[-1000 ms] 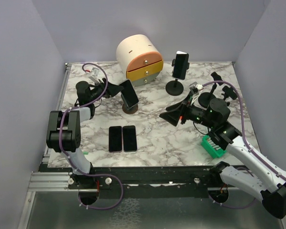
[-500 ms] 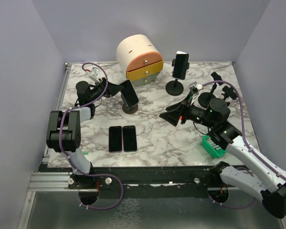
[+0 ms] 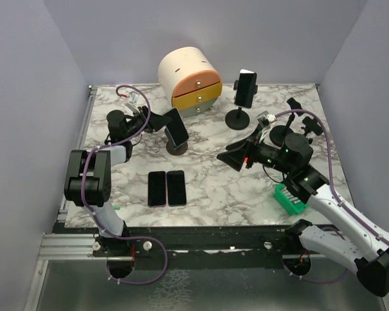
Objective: Remove the phone from the phone stand
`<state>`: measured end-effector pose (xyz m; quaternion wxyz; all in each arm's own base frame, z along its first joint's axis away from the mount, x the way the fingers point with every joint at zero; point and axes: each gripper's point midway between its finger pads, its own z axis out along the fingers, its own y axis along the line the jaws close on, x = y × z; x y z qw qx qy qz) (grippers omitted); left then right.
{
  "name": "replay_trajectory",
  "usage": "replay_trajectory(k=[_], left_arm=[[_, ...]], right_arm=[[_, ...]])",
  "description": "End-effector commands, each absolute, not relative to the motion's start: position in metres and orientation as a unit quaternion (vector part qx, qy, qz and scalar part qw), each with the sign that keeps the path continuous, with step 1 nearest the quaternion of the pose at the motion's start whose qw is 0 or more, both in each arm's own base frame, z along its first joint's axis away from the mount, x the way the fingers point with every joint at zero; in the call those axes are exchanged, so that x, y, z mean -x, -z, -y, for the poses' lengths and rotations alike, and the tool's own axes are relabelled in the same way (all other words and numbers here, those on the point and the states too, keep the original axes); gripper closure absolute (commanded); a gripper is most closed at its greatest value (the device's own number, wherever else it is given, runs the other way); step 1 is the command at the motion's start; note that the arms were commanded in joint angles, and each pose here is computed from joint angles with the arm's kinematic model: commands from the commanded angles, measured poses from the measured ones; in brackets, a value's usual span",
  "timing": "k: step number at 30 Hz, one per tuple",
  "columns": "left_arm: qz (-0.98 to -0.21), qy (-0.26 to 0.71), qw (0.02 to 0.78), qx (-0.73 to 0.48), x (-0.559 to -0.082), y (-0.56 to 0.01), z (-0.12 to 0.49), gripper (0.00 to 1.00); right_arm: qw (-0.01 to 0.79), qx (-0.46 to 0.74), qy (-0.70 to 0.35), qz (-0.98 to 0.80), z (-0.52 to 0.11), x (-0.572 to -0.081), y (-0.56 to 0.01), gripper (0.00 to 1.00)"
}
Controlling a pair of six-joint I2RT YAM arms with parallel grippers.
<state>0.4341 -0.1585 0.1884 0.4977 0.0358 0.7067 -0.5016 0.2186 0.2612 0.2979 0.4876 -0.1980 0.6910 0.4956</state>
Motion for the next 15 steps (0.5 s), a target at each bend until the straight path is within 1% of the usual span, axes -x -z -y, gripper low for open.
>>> replay_trajectory(k=[1,4,7,12,15], left_arm=[[-0.703,0.496,0.508,-0.044,-0.4373,-0.1891,0.1616,0.63],[-0.705,0.494,0.508,-0.043,-0.4376,-0.1881,0.1616,0.65],[-0.705,0.489,0.511,-0.042,-0.4386,-0.1885,0.1607,0.69],[-0.708,0.480,0.517,-0.040,-0.4400,-0.1888,0.1582,0.78],[-0.708,0.472,0.524,-0.038,-0.4407,-0.1900,0.1558,0.85]], right_arm=[[0.494,0.200,-0.488,-0.692,-0.2610,-0.2193,-0.3047,0.27],[0.493,0.200,-0.487,-0.692,-0.2609,-0.2193,-0.3041,0.27],[0.493,0.199,-0.487,-0.693,-0.2607,-0.2195,-0.3045,0.27],[0.494,0.200,-0.486,-0.693,-0.2606,-0.2198,-0.3045,0.27],[0.494,0.200,-0.486,-0.693,-0.2605,-0.2198,-0.3042,0.27]])
